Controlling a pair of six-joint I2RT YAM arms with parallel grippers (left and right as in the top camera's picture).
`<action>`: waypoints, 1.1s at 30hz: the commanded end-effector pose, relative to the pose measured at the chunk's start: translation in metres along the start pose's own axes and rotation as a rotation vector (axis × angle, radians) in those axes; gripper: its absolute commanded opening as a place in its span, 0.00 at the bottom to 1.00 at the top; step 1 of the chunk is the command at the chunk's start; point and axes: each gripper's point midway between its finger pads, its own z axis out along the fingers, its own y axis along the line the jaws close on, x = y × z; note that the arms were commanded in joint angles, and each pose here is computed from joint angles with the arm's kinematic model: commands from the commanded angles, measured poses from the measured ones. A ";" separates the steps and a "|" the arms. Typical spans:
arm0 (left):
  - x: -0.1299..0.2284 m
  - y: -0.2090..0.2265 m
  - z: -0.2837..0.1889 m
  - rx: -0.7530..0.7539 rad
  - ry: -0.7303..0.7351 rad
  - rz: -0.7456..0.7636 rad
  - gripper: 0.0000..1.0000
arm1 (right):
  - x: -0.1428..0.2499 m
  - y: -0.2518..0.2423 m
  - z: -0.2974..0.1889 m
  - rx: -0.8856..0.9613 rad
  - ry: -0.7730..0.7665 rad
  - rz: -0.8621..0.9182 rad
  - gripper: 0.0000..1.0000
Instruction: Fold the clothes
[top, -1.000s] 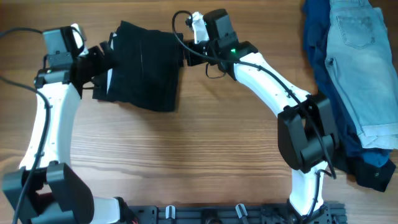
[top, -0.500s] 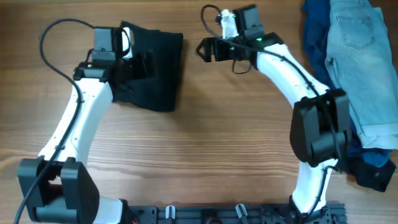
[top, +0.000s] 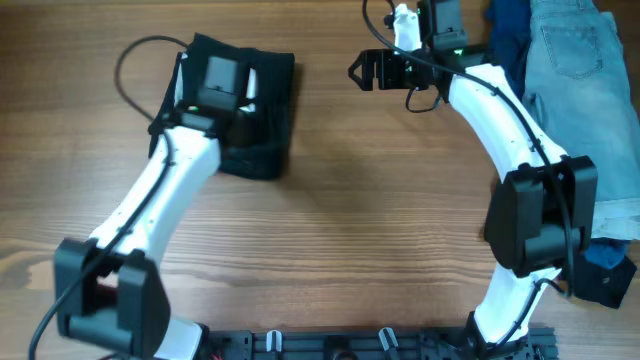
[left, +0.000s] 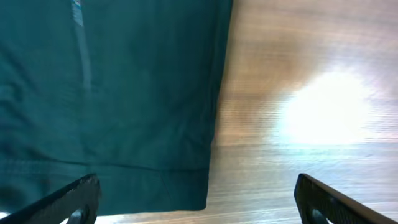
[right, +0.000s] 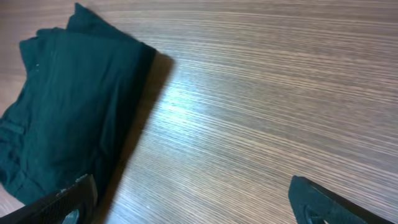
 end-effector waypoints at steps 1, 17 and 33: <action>0.019 0.001 0.033 -0.096 0.068 0.027 0.99 | -0.012 -0.007 -0.013 0.021 -0.036 0.008 1.00; 0.058 0.032 0.099 -0.346 0.191 0.112 0.52 | -0.018 -0.008 -0.013 0.021 -0.060 0.001 1.00; 0.014 0.163 0.072 -0.687 0.068 -0.077 0.04 | -0.024 -0.008 -0.014 0.018 -0.084 -0.010 1.00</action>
